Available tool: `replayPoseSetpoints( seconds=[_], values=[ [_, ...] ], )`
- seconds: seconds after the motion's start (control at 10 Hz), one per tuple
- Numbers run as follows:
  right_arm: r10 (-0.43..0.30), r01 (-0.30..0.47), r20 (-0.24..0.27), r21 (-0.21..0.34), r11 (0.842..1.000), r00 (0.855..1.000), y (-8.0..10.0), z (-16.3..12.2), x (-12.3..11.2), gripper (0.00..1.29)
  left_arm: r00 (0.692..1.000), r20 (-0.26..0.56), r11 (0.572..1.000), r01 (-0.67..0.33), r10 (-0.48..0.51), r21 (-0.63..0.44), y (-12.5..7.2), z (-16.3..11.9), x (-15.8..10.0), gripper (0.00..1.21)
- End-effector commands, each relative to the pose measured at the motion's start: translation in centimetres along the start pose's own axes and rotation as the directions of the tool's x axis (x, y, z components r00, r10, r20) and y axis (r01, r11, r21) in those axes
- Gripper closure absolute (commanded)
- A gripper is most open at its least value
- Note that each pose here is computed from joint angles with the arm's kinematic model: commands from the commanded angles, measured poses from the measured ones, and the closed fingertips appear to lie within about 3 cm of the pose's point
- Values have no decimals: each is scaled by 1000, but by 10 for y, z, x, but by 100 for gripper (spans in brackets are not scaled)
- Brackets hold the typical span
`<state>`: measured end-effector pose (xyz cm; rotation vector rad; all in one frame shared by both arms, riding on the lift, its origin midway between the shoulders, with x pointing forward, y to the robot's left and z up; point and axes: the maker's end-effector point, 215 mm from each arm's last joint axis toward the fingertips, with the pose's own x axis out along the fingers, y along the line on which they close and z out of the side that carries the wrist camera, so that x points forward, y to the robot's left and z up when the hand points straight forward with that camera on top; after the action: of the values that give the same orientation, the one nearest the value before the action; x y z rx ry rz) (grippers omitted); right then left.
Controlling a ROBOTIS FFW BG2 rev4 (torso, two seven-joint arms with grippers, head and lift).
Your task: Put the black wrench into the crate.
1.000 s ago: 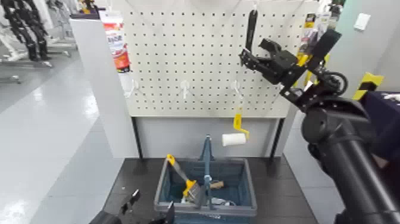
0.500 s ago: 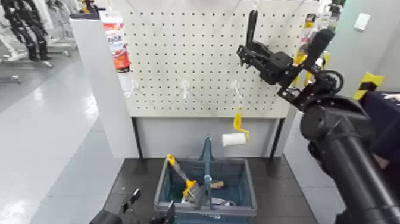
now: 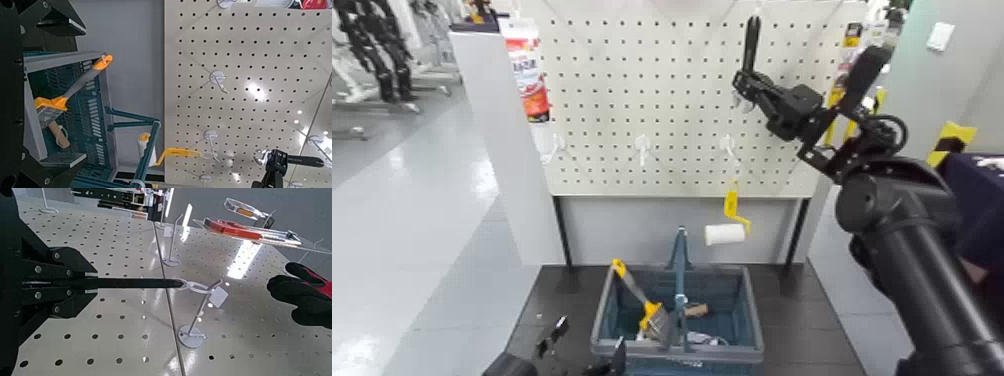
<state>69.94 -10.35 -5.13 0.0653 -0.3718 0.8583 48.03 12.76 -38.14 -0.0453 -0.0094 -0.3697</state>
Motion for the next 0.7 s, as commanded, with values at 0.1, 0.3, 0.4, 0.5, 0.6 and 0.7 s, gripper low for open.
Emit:
replayPoseSetpoints(
  seconds=[0.1,0.3,0.4,0.5,0.6,0.7],
  values=[
    [-1,1,1,-3,1000,1000,-1,1,0,108,1000,0,1000,0,0,0,0,0,0,18],
    [0,0,5,-10,1000,1000,-1,5,0,108,1000,0,1000,0,0,0,0,0,0,18],
    [6,-5,19,-23,1000,1000,1,12,0,108,1000,0,1000,0,0,1,0,0,-1,18],
    [9,-8,30,-55,998,1000,5,27,0,108,1000,1,1000,1,-1,2,1,0,-1,18],
    [17,-14,42,-79,997,999,11,40,0,108,1000,0,1000,0,0,1,0,-1,-1,18],
    [27,-21,64,-102,995,998,21,56,0,108,1000,0,1000,0,0,1,0,-1,-2,18]
  ],
)
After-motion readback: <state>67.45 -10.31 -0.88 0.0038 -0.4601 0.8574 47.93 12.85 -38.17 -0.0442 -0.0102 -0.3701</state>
